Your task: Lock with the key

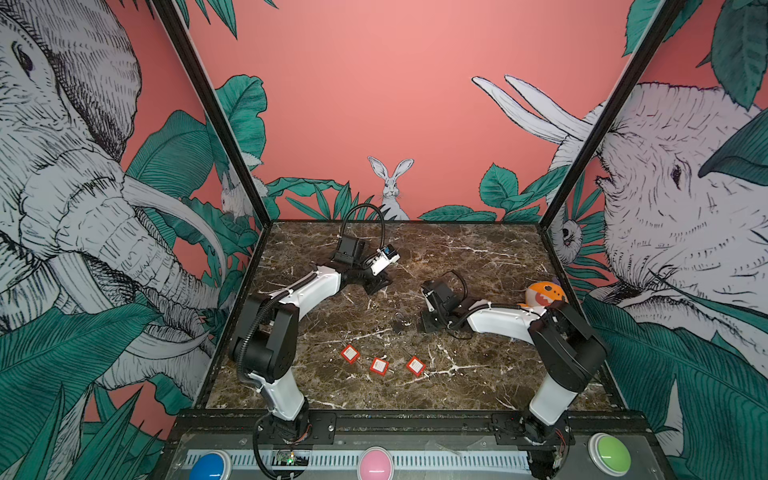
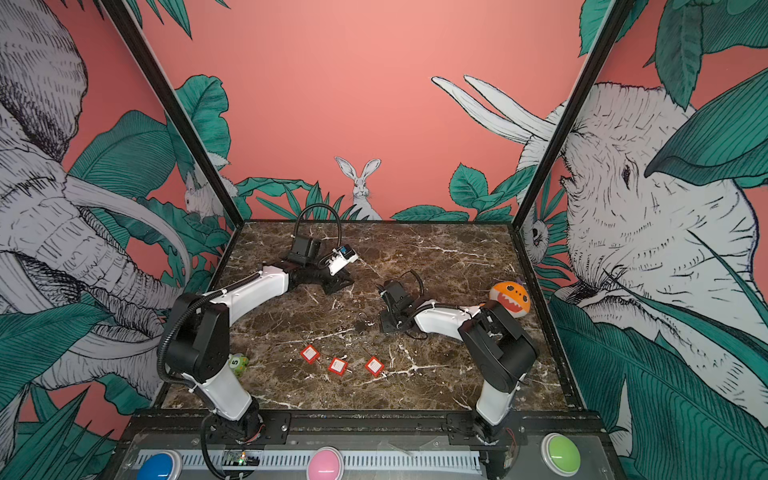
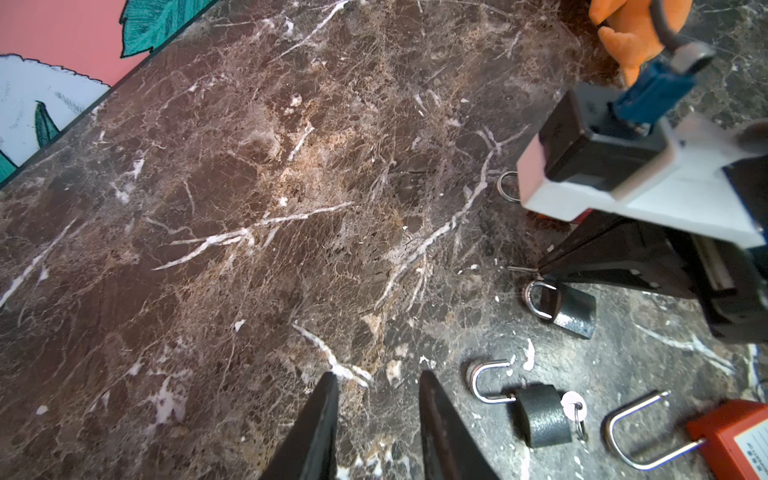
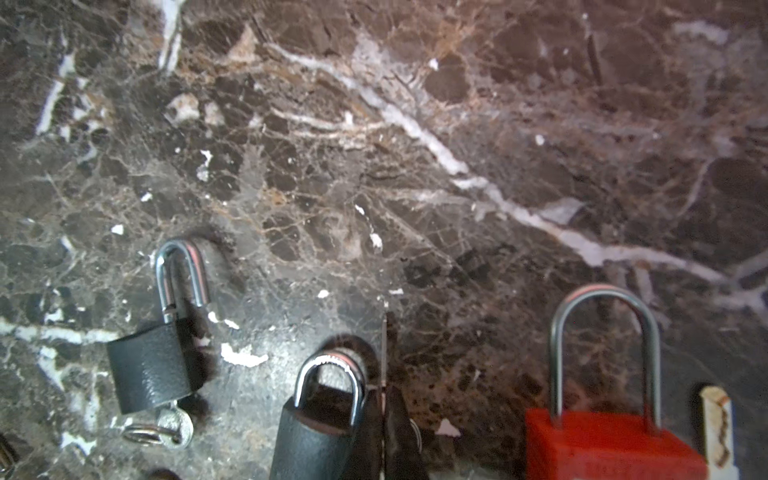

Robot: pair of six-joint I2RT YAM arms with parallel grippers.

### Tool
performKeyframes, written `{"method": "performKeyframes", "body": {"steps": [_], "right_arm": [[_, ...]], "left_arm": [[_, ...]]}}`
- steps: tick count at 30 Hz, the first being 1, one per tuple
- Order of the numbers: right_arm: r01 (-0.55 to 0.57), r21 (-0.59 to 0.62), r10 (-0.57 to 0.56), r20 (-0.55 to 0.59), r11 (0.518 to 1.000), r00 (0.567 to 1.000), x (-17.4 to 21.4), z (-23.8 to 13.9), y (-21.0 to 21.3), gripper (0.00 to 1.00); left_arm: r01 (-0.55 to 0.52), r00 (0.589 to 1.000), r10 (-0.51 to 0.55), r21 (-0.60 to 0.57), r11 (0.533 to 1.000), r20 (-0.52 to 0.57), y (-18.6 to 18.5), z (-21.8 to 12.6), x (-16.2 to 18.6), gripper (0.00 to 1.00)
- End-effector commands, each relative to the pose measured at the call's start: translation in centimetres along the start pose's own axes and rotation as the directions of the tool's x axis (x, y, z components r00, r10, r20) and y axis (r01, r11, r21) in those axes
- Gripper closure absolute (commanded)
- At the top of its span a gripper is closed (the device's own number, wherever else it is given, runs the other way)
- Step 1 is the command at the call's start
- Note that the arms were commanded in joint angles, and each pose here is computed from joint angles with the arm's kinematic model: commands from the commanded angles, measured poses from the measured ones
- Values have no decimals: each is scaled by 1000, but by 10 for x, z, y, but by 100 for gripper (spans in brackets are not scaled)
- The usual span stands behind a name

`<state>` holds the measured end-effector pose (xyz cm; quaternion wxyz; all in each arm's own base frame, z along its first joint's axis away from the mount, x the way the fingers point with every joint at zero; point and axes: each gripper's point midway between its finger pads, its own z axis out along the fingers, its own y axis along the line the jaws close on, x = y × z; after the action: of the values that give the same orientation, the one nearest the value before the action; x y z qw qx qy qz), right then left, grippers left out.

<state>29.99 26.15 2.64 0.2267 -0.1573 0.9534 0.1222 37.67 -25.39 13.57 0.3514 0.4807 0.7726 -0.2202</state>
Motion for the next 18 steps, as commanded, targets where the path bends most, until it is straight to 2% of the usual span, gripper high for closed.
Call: {"method": "performKeyframes", "body": {"steps": [1, 8, 17, 18], "right_arm": [[-2, 45, 3, -10, 999, 1000, 3, 1, -6, 100], [-69, 75, 71, -29, 995, 997, 24, -7, -18, 100], [-58, 64, 60, -23, 996, 998, 27, -9, -16, 100], [-57, 72, 58, -17, 996, 998, 25, -9, -17, 96]], "left_arm": [[-13, 1000, 13, -4, 1000, 28, -4, -15, -7, 65], [-10, 999, 10, -11, 1000, 31, -2, -16, -6, 65], [11, 999, -11, -2, 1000, 41, -2, -14, -8, 65], [10, 999, -10, -4, 1000, 40, -2, -14, -8, 66]]}}
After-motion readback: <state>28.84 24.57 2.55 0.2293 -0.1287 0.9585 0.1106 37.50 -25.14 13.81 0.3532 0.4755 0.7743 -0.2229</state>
